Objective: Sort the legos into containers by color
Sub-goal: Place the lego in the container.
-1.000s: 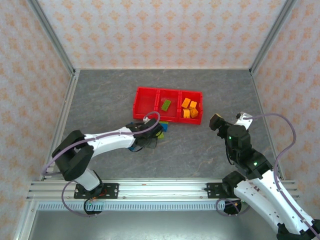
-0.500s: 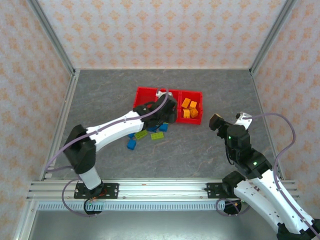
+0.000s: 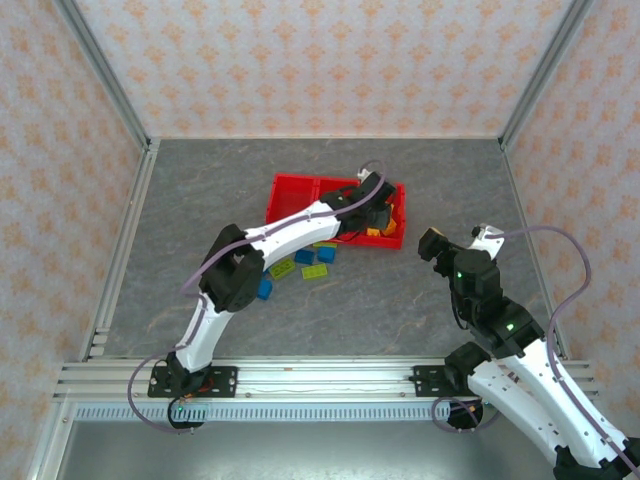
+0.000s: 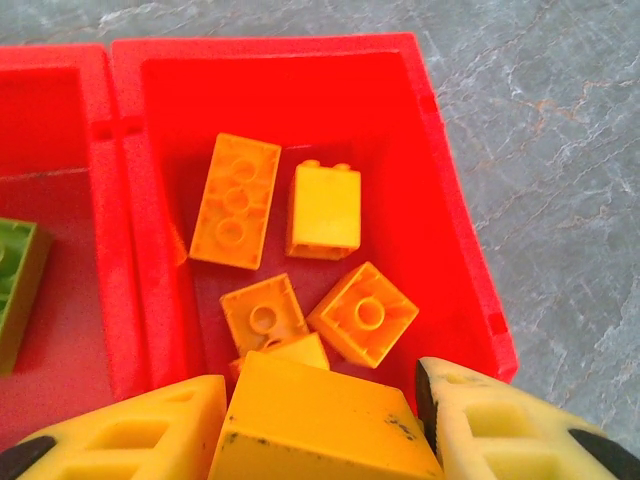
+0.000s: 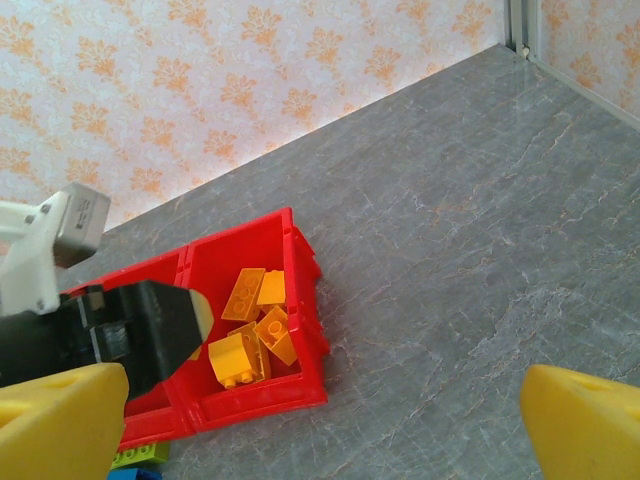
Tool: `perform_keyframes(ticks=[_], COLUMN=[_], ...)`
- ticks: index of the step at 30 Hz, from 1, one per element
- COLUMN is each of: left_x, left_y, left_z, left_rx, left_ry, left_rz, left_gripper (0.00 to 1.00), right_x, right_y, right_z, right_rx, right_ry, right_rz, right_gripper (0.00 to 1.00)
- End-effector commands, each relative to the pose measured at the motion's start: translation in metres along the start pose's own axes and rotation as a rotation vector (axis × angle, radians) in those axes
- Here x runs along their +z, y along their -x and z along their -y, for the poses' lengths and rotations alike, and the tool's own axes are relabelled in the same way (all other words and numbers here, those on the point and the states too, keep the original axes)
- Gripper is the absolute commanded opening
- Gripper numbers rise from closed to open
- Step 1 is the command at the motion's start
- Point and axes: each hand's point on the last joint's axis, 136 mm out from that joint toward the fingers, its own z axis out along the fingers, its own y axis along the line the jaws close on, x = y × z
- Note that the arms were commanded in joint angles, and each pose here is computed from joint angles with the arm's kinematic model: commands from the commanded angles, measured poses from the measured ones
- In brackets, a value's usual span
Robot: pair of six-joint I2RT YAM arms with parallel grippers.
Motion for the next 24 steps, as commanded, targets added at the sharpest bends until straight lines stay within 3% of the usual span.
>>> perform_keyframes(ticks=[1,4,14,18,21,24], left_x=[-0.001,0.009,0.039,0.043,0.040,0.030], left_y=[0.020,0.029,0.039,0.041,0.046,0.056], left_z=[0.009,0.011,0.006,0.002,0.001,0.004], left_rx=[0.038,0.031,-0.006,-0.007,0.002,0.010], left_ry=[-0.014,-0.019,-0.048,-0.046,-0.047,-0.057], left_rz=[0.045,0.066,0.054,0.059,0.072,0.102], left_gripper=[0.33,0.39,0.44,0.52,0.63,0.82], right_x=[0.001,0.001,0.005,0.005,0.005,0.006], right_y=[0.000,-0.001,-0.004,-0.004,-0.004,-0.005], right_z=[0.001,0.001,0.001,0.001,0.001,0.001], right_rx=[-0.010,-0.011,-0.024,-0.024,-0.026,-0.029], right_ry=[-0.009,-0.008,-0.018,-0.018,-0.019,-0.022], right_rz=[0.010,0.009,-0.005,-0.005,-0.006,-0.006], right_gripper=[1.00,1.00,1.00,1.00,1.00,1.00])
